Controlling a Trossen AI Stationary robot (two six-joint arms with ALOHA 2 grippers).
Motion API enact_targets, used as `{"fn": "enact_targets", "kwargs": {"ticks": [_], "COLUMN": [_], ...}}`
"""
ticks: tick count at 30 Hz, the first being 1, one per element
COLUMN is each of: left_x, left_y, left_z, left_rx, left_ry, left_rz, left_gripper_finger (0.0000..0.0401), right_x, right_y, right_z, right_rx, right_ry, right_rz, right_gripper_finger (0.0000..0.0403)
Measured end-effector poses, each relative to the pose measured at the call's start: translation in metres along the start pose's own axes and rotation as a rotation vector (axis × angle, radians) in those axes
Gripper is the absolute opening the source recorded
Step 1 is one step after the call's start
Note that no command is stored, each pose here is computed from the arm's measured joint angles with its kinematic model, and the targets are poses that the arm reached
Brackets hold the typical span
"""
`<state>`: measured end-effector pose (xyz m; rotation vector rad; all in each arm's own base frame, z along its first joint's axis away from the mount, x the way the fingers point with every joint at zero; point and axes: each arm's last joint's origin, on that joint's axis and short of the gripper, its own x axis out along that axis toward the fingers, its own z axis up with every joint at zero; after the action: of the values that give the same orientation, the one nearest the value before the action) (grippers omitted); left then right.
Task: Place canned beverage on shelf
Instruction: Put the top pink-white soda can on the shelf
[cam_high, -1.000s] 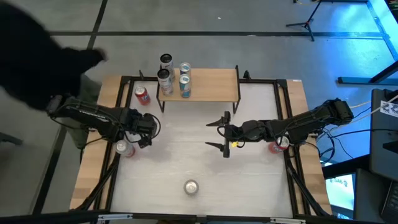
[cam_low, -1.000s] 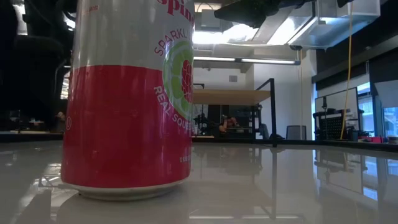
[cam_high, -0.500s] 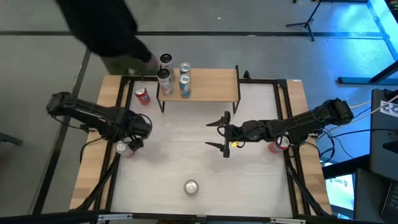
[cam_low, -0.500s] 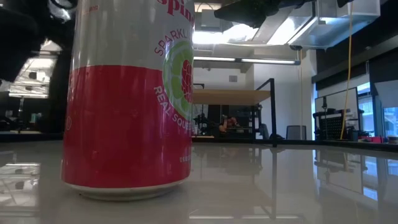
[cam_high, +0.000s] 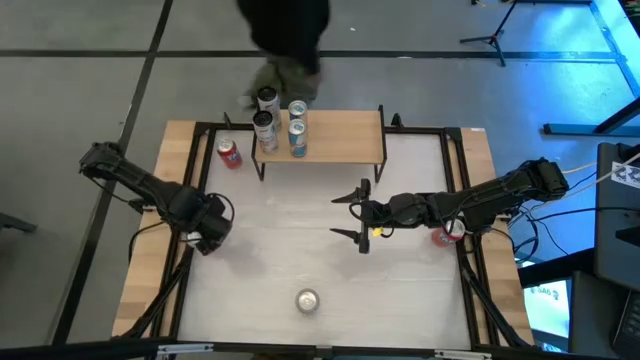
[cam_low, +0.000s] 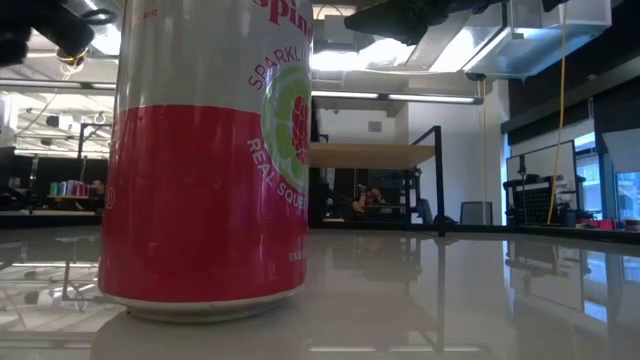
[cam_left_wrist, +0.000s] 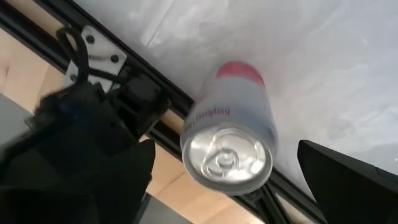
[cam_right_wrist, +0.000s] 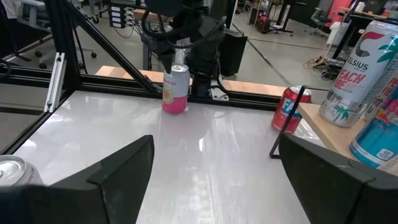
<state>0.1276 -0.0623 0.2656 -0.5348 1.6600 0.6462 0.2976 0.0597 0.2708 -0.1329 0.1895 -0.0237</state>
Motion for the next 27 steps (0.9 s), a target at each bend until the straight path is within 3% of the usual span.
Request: {"fn": "enact_targets", "kwargs": {"ticks": [6, 11, 20, 27], "left_x": [0.005, 0.026, 0.05, 0.051], "left_y": [-0.002, 0.001, -0.006, -0.007], "left_z": [-0.008, -0.01, -0.007, -0.007], "left_rx": [-0.001, -0.02, 0.041, 0.068], "left_ry": [0.006, 0.062, 0.088, 0.097], "left_rz": [0.021, 0.077, 0.01, -0.01], "left_gripper_finger": [0.0383, 0.0383, 0.0379, 0.03], "right_x": [0.0, 0.0, 0.0, 0.0], "right_y": [0.0, 0.0, 0.0, 0.0], "right_z": [0.0, 0.0, 0.0, 0.0], "right_rx": [0.0, 0.0, 0.0, 0.0], "right_ry": [0.0, 0.0, -0.002, -0.002], "right_rz": [0.0, 0.0, 0.0, 0.0], "right_gripper_finger": [0.0341, 0.0341, 0.0341, 0.0341]}}
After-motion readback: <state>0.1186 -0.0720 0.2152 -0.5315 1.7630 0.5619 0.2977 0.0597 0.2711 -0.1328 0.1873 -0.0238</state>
